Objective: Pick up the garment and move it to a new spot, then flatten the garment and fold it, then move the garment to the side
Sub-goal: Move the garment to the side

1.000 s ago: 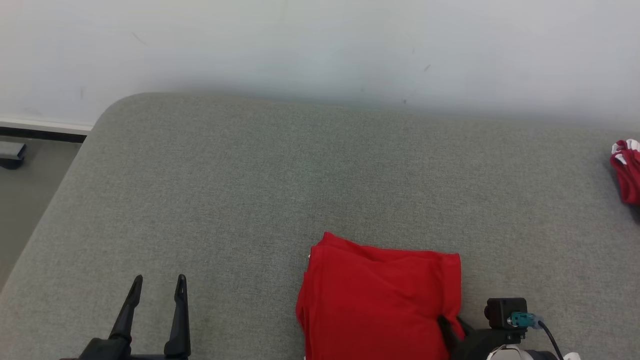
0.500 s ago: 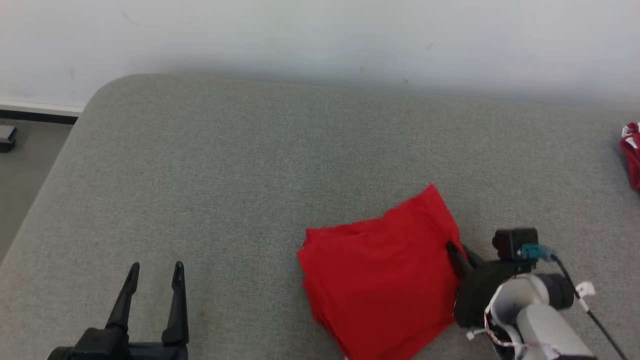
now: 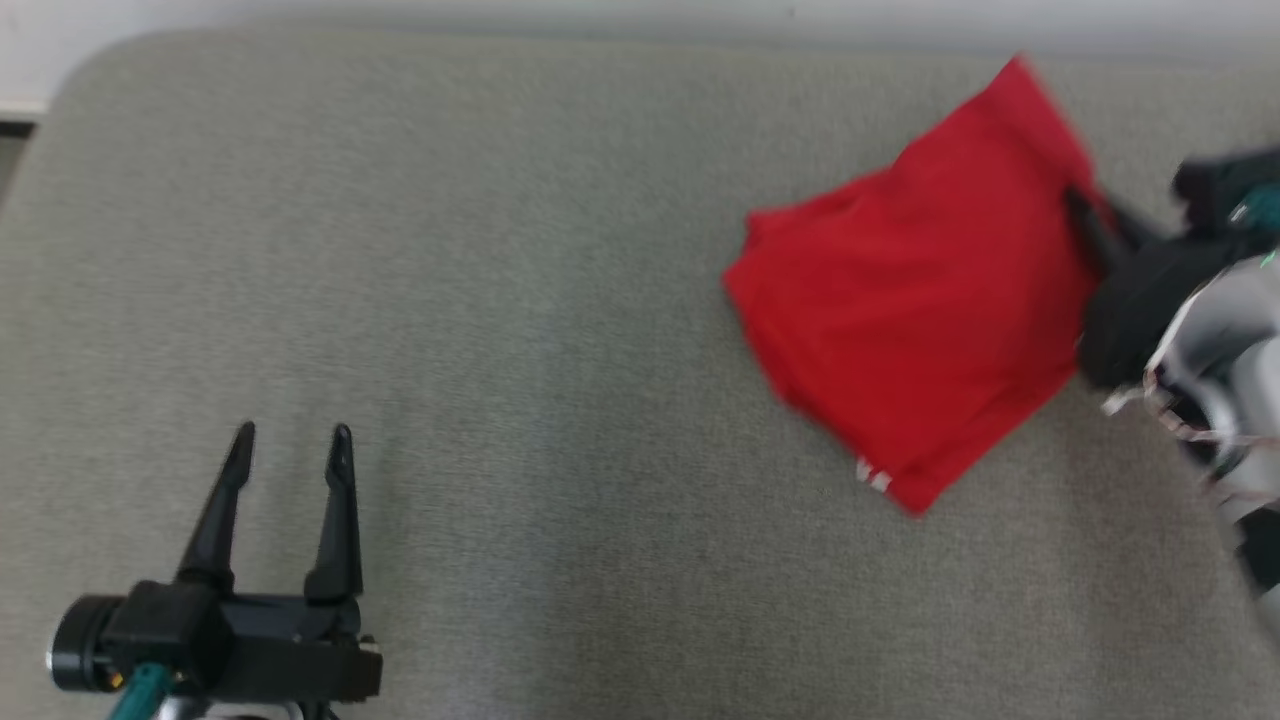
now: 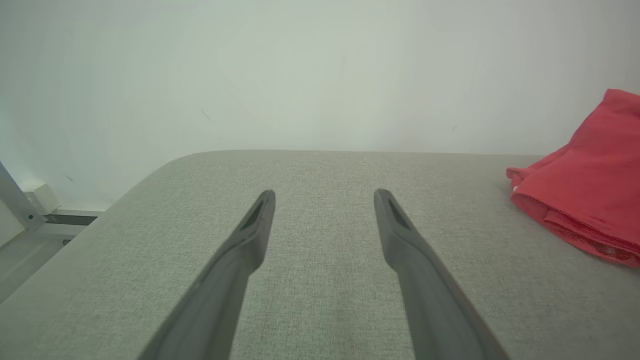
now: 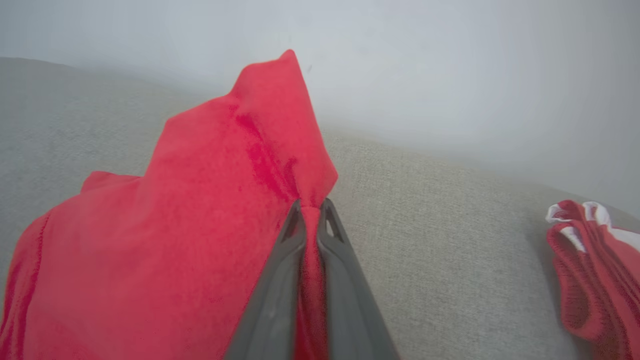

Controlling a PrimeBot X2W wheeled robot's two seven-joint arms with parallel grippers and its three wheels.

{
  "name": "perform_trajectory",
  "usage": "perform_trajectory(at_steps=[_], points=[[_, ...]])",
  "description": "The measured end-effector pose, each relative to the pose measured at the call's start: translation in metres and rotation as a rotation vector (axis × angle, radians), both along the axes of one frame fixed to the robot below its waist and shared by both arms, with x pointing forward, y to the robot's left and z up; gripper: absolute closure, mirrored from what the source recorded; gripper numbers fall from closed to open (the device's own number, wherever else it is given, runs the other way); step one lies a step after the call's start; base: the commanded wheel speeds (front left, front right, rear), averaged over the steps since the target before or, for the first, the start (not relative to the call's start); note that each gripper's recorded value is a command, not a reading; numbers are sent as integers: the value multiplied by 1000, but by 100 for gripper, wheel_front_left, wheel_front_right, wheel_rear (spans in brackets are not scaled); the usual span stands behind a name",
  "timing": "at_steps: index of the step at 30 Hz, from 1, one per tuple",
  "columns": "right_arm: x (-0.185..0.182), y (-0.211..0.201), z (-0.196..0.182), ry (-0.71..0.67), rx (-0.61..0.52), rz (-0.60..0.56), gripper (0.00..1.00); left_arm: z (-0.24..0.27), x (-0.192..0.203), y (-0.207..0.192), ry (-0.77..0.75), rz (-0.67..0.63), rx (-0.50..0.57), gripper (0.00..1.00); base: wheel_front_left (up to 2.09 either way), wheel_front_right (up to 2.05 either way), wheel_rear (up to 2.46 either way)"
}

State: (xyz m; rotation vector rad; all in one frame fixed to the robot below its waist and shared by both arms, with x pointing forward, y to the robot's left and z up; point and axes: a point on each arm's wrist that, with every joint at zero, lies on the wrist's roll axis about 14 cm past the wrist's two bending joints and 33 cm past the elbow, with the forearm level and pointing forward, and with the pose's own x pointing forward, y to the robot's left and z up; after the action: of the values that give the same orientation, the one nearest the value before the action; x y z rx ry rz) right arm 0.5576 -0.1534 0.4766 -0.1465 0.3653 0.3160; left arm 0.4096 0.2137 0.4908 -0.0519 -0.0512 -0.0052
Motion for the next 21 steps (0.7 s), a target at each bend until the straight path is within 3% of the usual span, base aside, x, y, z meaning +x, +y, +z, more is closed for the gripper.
perform_trajectory(at_steps=[7,13,21], points=[[32,-65,19,-47,-97,-90,100,-15,34,-11,11,-66,32,0,0,0,0],[35,-132,41,-74,-155,-218,100,-27,61,-31,6,-149,55,0,0,0,0],[23,-207,39,-15,-276,-360,100,-44,88,-62,-7,-263,74,0,0,0,0]])
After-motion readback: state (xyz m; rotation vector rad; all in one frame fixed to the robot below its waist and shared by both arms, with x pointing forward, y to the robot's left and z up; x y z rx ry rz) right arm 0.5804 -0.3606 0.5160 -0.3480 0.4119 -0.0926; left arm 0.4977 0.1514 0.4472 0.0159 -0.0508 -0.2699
